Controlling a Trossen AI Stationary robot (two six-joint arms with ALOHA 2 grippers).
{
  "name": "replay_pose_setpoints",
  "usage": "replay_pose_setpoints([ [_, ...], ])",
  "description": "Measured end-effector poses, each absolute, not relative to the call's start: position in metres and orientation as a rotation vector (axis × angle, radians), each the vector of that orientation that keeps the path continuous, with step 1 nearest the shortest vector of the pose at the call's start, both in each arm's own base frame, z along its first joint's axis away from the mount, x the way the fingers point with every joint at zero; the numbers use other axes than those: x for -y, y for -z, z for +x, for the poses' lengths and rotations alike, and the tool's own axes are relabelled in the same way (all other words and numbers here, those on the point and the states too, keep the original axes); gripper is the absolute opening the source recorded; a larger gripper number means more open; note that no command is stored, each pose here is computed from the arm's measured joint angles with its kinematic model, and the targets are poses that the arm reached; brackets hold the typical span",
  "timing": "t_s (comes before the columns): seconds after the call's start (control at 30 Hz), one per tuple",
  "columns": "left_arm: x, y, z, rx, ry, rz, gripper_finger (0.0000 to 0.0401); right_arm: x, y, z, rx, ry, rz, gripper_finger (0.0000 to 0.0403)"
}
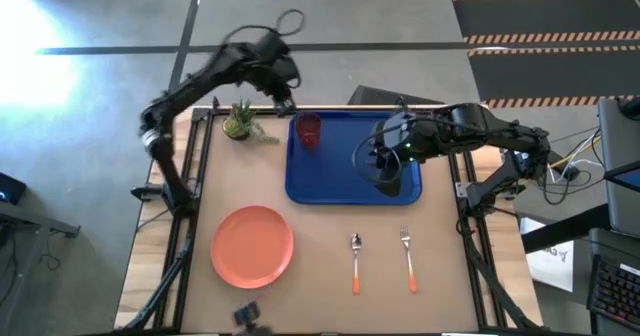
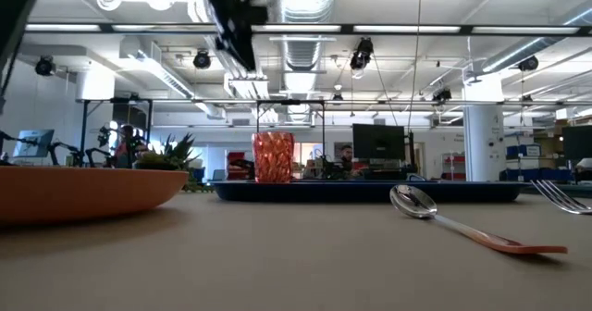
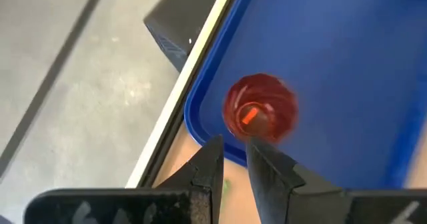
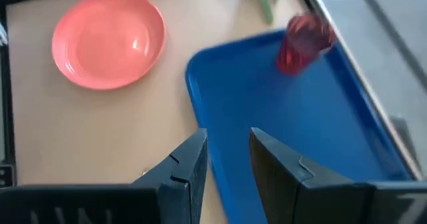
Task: Pick and place plate/cup/fork/spoon on tray
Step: Put the fork on the right side of the serving tray
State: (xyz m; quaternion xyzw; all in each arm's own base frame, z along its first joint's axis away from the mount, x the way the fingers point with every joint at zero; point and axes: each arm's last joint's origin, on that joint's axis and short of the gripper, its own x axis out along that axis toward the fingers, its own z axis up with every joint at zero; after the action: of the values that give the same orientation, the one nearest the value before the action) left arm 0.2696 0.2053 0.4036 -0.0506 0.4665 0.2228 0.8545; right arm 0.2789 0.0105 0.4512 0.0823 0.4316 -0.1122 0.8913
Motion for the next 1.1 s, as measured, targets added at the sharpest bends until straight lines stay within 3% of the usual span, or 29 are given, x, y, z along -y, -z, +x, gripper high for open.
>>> replay_pose_setpoints([
  [0.27, -0.125, -0.482, 0.18, -0.759, -0.508, -0.081, 0.0029, -0.015, -0.429, 0.279, -1.085, 0.21, 0.356, 0.01],
  [0.53, -0.065, -0.515, 0.094, -0.541, -0.561, -0.083, 0.0019, -0.026, -0.389, 0.264, -1.327, 0.315, 0.571, 0.01],
  [0.87, -0.03, -0.502, 0.043, -0.472, -0.59, -0.105, 0.0019, -0.057, -0.339, 0.213, -1.487, 0.509, 0.773, 0.01],
  [1.1, -0.019, -0.471, 0.027, -0.515, -0.599, -0.172, 0.0019, -0.084, -0.313, 0.186, -1.277, 0.457, 0.96, 0.01],
])
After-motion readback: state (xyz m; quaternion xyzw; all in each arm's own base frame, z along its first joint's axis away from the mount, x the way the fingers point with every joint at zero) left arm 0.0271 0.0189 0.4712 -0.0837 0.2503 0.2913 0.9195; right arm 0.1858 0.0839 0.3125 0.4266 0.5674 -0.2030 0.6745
